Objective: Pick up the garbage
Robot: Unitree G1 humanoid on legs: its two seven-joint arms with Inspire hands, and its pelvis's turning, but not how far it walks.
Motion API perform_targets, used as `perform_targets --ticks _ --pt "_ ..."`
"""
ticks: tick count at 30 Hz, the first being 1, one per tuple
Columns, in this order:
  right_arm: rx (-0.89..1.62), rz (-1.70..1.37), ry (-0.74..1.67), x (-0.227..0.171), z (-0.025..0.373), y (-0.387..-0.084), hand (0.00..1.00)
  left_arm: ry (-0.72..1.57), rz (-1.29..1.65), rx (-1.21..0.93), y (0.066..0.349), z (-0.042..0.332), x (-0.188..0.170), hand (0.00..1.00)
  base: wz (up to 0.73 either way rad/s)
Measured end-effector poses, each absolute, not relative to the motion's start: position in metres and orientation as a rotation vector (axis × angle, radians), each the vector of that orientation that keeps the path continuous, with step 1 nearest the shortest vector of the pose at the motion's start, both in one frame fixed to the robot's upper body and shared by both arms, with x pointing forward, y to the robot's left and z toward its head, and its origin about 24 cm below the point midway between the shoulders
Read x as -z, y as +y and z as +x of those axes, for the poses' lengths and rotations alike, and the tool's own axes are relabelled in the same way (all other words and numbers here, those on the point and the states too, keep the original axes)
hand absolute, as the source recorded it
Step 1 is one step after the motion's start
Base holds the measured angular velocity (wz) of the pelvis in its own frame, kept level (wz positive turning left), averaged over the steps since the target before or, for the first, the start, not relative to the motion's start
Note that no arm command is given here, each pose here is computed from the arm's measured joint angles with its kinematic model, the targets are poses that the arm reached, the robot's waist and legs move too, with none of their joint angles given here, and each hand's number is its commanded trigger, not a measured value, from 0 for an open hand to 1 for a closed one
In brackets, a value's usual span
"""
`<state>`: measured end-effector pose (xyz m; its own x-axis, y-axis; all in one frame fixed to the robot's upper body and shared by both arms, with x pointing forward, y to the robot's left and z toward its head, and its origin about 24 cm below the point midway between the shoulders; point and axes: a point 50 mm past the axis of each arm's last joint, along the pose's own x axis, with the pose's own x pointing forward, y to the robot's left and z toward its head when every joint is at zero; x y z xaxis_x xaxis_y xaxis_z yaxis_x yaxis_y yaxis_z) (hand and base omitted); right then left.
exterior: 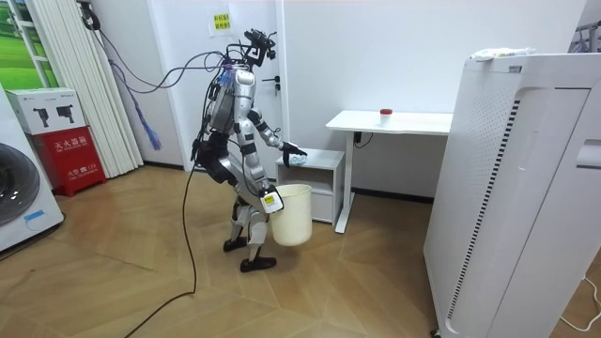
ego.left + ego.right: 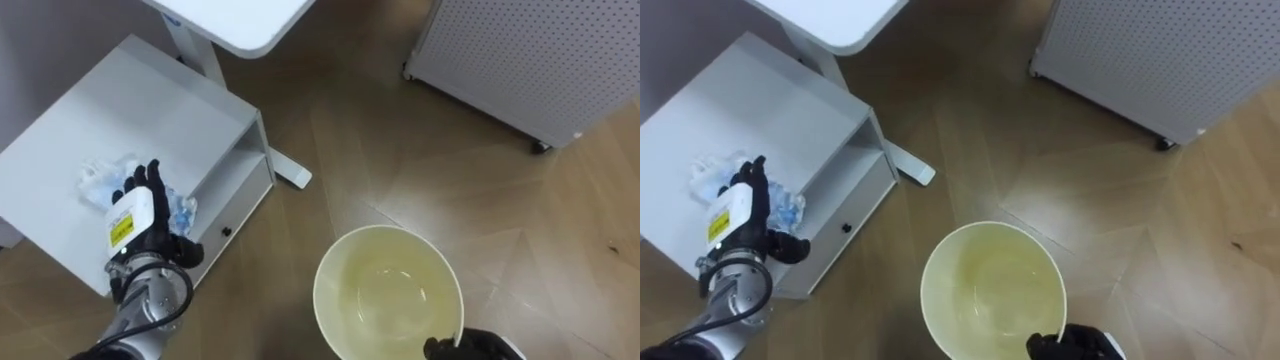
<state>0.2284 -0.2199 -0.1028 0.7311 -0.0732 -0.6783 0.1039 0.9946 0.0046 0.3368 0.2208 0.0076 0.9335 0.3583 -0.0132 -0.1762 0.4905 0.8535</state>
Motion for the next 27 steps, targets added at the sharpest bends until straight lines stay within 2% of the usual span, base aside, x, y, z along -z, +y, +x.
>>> perform_targets --ticks 6,7,8,9,10,11,12,20,27 --pt "0.119 0.060 0.724 0.098 0.235 -0.223 1.00 0.208 1.070 -0.290 0.221 0.338 -0.007 0.00 -0.01" --pt "0.124 0.070 0.721 0.097 0.235 -0.223 1.00 0.207 1.073 -0.292 0.222 0.338 -0.007 0.03 0.00" --pt "0.120 0.074 0.713 0.096 0.236 -0.222 1.00 0.207 1.079 -0.295 0.225 0.337 -0.008 0.20 0.00" --pt "0.118 0.076 0.710 0.096 0.237 -0.222 1.00 0.207 1.081 -0.298 0.226 0.337 -0.008 0.52 0.00" --pt "0.114 0.077 0.706 0.095 0.238 -0.221 1.00 0.208 1.086 -0.300 0.228 0.337 -0.009 0.69 0.00" --pt "0.113 0.077 0.704 0.095 0.238 -0.221 1.00 0.210 1.089 -0.299 0.229 0.337 -0.009 0.78 0.00" --pt "0.113 0.078 0.703 0.095 0.238 -0.220 1.00 0.209 1.092 -0.300 0.229 0.337 -0.009 1.00 0.00" --pt "0.119 0.073 0.699 0.092 0.241 -0.221 1.00 0.147 1.147 -0.393 0.250 0.344 -0.033 1.00 0.00" --pt "0.121 0.072 0.717 0.094 0.240 -0.219 1.00 0.191 1.175 -0.396 0.256 0.339 -0.026 1.00 0.00"
